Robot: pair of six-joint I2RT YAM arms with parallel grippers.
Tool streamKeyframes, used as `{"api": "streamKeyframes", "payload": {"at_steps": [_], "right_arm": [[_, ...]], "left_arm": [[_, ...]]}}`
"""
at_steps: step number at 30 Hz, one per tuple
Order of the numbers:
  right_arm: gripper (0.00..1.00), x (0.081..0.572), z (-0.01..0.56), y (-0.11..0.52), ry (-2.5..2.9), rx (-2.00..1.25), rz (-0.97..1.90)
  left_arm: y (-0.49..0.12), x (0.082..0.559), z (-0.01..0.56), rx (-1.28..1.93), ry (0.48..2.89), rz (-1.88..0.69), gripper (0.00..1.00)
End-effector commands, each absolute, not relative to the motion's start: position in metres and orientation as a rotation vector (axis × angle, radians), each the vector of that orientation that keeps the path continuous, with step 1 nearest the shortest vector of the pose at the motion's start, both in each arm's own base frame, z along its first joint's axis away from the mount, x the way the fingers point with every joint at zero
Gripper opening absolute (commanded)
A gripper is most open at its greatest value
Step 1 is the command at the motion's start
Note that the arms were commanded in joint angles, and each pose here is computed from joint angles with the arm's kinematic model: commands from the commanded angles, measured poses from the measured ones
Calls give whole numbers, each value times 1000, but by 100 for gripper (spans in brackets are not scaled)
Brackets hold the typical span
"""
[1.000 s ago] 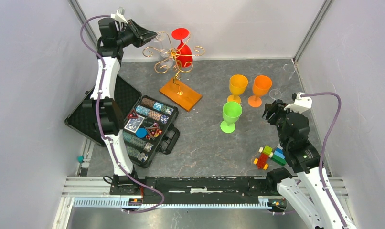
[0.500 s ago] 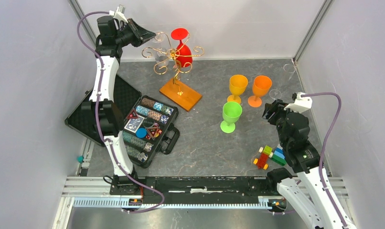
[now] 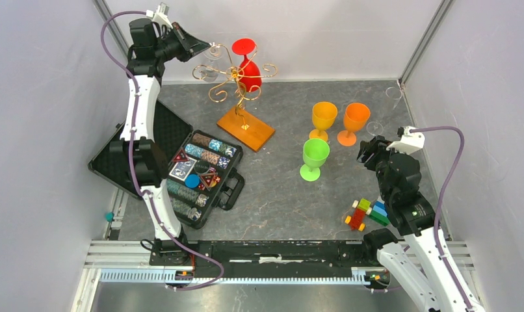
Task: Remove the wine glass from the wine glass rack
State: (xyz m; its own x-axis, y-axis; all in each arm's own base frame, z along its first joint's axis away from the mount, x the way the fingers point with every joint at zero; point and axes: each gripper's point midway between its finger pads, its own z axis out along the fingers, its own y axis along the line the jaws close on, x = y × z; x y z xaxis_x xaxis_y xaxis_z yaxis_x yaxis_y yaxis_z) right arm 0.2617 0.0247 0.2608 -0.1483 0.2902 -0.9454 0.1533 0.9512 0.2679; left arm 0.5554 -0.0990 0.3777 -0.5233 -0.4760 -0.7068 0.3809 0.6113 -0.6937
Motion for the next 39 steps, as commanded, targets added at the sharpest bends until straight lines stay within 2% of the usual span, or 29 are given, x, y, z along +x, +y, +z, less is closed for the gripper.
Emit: {"api": "streamKeyframes", "payload": {"at_steps": [1, 16, 25, 37, 39], "right_arm": [[63, 264, 268, 26, 1687, 349, 149], [63, 262, 267, 26, 1680, 355, 153], [63, 262, 265, 24, 1680, 361, 144], [63, 260, 267, 22, 1672, 363, 141], [63, 259, 269, 22, 1669, 364, 141]], "left_arm": [[-93, 546, 415, -47, 1751, -1018, 2], [-114, 537, 463, -148, 1495, -1382, 2], [-114, 538, 472, -202, 1440, -1401, 2], [-138, 544, 468, -176, 1449, -1430, 2], [-156, 537, 468, -148, 1462, -1463, 2]]}}
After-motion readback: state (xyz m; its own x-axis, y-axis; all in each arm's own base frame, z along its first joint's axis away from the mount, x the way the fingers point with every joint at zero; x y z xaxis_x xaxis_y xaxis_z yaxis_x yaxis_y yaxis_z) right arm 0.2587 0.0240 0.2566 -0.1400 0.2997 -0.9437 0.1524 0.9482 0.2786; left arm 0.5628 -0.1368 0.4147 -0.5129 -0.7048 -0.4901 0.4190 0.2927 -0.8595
